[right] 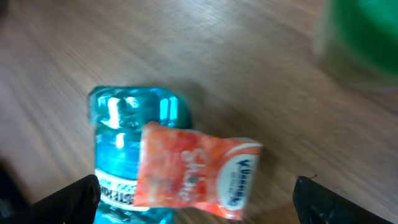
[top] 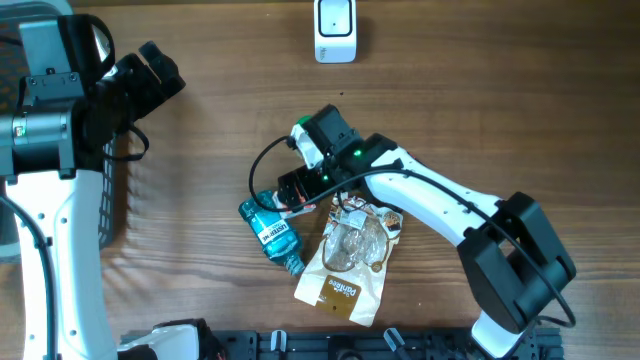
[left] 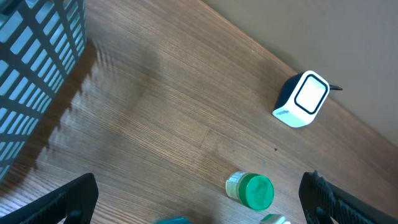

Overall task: Scan the item barcode
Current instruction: 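Grasp the Kleenex pack with the right gripper and move it left, then lift the red Kleenex pack off the table with the right gripper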

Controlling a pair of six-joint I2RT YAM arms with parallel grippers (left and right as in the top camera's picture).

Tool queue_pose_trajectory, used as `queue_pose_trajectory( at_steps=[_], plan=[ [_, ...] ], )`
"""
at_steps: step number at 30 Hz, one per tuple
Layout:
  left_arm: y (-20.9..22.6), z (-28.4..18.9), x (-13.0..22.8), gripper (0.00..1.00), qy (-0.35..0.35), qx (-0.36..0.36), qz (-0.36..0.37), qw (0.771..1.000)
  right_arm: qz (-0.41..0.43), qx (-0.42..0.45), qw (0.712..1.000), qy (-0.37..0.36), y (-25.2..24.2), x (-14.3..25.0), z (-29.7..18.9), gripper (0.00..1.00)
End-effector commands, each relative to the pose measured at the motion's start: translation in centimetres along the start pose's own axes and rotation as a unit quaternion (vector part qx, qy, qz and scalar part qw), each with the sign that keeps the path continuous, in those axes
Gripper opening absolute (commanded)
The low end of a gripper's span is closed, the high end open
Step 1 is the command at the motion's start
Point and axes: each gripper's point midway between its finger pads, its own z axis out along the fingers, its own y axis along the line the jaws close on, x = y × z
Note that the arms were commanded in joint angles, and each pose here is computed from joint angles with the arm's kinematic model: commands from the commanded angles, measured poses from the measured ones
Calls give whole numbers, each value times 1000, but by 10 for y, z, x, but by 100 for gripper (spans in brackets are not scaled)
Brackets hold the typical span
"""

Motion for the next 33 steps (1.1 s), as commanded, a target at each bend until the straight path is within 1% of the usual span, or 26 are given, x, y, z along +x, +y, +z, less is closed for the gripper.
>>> queue_pose_trajectory(
  at_steps=[1,7,10,17,20,22,24,26,33],
  plan=[
    [4,1,-3,100,-4,-8,4,1000,-17,-71,997,17,21,7,8,100],
    [4,1,-3,100,-4,-8,4,1000,6,-89,994,61,13,27,37,100],
    [4,1,-3,100,-4,-8,4,1000,27,-84,993,79,7,36,47,100],
    [4,1,-3,100,-4,-8,4,1000,32,-83,993,84,6,38,48,100],
    [4,1,-3,100,-4,-8,4,1000,92,-40,990,96,-8,44,48,100],
    [3,1,-3,100,-4,-8,4,1000,122,-32,987,102,-11,46,47,100],
    [4,1,-3,100,-4,-8,4,1000,180,-5,977,114,-19,54,46,100],
    [4,1,-3,100,-4,-8,4,1000,193,-3,974,118,-19,56,46,100],
    [4,1,-3,100,-4,-8,4,1000,174,-11,980,94,-17,43,49,100]
  ],
)
